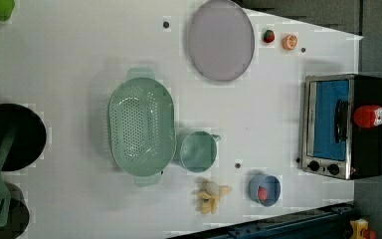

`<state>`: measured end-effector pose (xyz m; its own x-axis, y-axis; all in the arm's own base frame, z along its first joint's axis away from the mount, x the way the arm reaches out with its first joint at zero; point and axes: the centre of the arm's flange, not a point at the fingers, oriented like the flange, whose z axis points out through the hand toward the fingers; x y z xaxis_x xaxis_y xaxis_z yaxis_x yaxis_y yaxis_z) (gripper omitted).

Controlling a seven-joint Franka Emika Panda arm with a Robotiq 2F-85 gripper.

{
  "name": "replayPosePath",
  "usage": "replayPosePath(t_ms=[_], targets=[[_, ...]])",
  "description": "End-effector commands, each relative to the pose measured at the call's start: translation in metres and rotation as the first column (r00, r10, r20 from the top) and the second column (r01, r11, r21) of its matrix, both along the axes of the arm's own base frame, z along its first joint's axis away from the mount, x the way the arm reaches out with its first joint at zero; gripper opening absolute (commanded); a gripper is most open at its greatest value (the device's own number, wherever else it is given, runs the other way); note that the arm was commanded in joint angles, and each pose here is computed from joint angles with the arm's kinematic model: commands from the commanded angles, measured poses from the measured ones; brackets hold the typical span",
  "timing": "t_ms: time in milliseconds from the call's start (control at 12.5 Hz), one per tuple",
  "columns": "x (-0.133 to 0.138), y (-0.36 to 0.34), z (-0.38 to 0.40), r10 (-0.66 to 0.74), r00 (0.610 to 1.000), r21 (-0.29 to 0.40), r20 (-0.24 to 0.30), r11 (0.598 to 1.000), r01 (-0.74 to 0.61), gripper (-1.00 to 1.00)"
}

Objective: Pick Ketchup from oven and place it on table.

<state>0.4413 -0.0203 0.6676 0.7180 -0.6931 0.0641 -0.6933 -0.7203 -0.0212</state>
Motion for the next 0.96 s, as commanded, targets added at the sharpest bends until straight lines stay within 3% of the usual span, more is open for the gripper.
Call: replayPosePath(t_ms=[80, 560, 960], targets=[[0.018, -0.053, -0.027, -0.061, 0.997, 0.023, -0.041, 0.998, 0.062, 1.00], [0.040, -0.198, -0.085, -0.317, 0.948, 0.035, 0.000, 0.948, 0.317, 1.00], [0.052, -0.293, -0.152, -0.463, 0.885, -0.025, 0.054, 0.885, 0.465, 1.00]])
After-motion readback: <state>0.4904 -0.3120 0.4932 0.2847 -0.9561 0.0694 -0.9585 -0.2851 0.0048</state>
